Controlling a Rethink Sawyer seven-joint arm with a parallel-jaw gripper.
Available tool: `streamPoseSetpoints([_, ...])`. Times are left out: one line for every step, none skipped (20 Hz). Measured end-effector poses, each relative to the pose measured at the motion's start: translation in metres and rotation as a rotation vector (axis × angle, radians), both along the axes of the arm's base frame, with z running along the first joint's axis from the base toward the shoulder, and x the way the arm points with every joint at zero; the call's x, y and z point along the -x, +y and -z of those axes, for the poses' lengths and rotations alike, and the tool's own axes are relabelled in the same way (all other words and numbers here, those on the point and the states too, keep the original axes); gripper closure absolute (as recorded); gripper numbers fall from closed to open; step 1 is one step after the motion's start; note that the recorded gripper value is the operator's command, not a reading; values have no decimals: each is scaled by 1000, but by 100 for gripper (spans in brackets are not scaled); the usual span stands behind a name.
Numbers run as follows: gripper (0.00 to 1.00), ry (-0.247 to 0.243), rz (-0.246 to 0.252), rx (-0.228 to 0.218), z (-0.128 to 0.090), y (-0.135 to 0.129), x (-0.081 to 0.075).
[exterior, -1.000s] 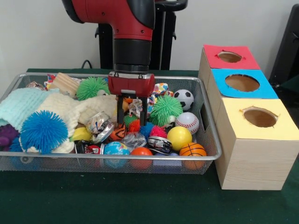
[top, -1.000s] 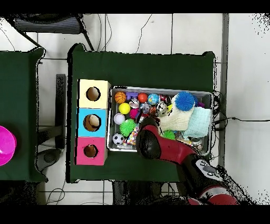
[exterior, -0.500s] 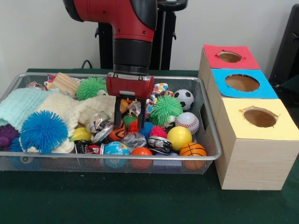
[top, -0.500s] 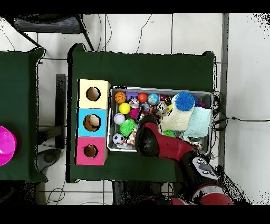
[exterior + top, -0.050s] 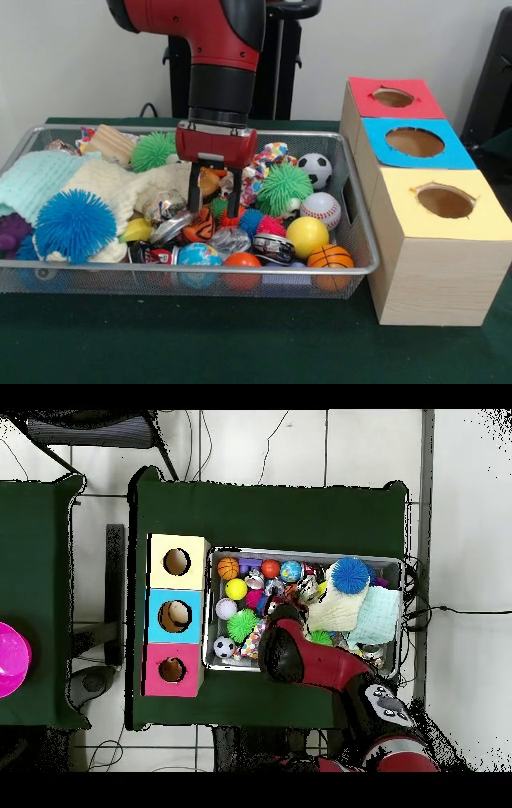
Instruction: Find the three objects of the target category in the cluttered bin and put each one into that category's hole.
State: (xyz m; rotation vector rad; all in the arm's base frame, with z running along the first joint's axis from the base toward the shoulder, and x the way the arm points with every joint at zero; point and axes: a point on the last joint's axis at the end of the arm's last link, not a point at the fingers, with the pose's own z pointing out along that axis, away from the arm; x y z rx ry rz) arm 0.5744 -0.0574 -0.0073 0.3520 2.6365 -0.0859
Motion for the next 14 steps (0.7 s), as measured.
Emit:
streamPoseSetpoints([0, 5, 2, 2, 0, -1, 1])
streamPoseSetpoints([0, 10, 3, 3, 0, -3, 2])
streamPoseSetpoints([0, 16, 5, 5, 1, -4, 3])
streamPoseSetpoints([0, 21, 7, 6, 1, -5, 5])
streamPoseSetpoints([0, 27, 8, 7, 1, -6, 6])
streamPoseSetpoints([0, 37, 10, 9, 2, -8, 8])
streamPoseSetpoints([0, 42, 12, 10, 2, -9, 9])
streamPoseSetpoints([0, 45, 13, 10, 2, -10, 10])
streamPoseSetpoints([0, 48, 13, 11, 2, -10, 10])
streamPoseSetpoints([0, 50, 14, 11, 2, -11, 11])
streamPoseSetpoints([0, 51, 14, 11, 3, -11, 11])
streamPoseSetpoints([0, 52, 14, 11, 3, -11, 11])
streamPoseSetpoints([0, 53, 14, 10, 3, -11, 12])
streamPoseSetpoints([0, 55, 14, 10, 4, -11, 12])
